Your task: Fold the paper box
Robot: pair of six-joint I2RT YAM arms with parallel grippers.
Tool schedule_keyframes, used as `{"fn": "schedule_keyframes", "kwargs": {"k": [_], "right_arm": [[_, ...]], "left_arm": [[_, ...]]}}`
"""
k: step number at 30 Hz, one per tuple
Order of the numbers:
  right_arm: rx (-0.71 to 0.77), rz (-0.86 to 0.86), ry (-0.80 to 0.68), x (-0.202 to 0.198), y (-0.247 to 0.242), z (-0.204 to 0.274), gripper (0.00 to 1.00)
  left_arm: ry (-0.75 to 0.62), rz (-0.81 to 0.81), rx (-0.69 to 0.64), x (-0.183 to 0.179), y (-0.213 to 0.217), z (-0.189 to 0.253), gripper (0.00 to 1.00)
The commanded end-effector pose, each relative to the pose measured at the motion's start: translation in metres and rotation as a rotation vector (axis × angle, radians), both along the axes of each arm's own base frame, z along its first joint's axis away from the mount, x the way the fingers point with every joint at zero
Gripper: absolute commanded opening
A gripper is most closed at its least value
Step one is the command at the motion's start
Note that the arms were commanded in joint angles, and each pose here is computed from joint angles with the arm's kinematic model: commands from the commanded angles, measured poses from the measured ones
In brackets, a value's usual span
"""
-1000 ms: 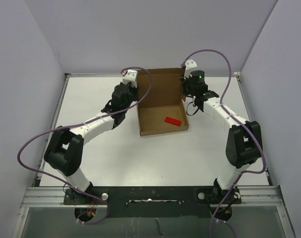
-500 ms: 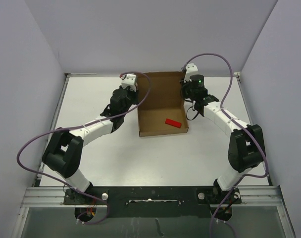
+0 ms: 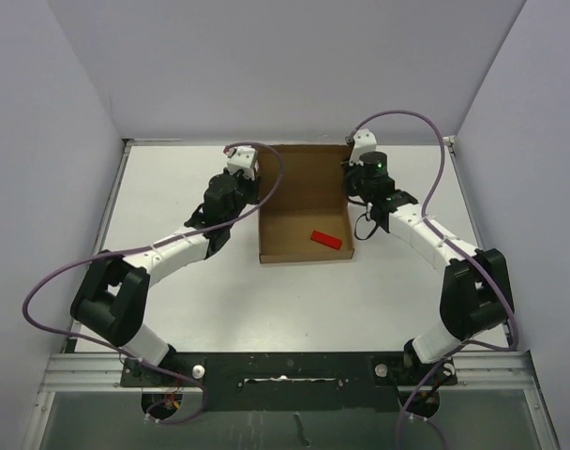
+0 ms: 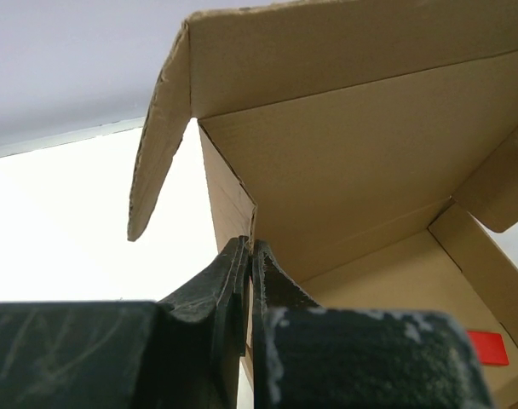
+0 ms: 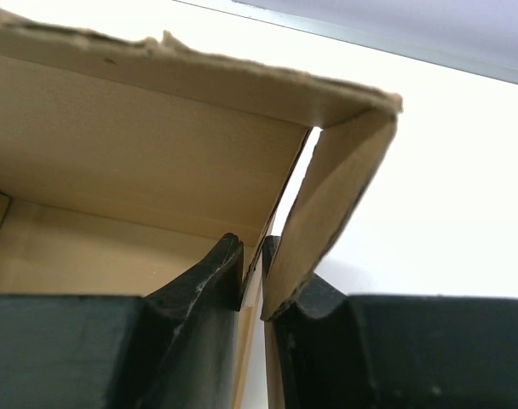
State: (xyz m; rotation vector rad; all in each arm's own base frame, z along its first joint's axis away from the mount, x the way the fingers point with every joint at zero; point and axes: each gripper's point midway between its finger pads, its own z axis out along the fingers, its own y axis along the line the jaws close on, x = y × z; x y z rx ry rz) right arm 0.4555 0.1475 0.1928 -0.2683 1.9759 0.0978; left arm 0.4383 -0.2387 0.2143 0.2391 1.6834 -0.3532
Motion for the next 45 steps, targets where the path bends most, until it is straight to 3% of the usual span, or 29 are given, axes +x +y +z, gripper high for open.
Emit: {"fn": "schedule_keyframes", "kwargs": {"k": [1, 45], "right_arm": [[0.068, 0.066, -0.015, -0.018, 0.025, 0.014, 0.16], [0.018, 0.11, 0.042, -0.08, 0.016, -0.025, 0.18]], "left_arm": [[-0.031, -0.112, -0.037, -0.026, -0.019, 0.022, 0.0], [0.03, -0.183, -0.023, -0.078, -0.025, 0.005, 0.0]]}}
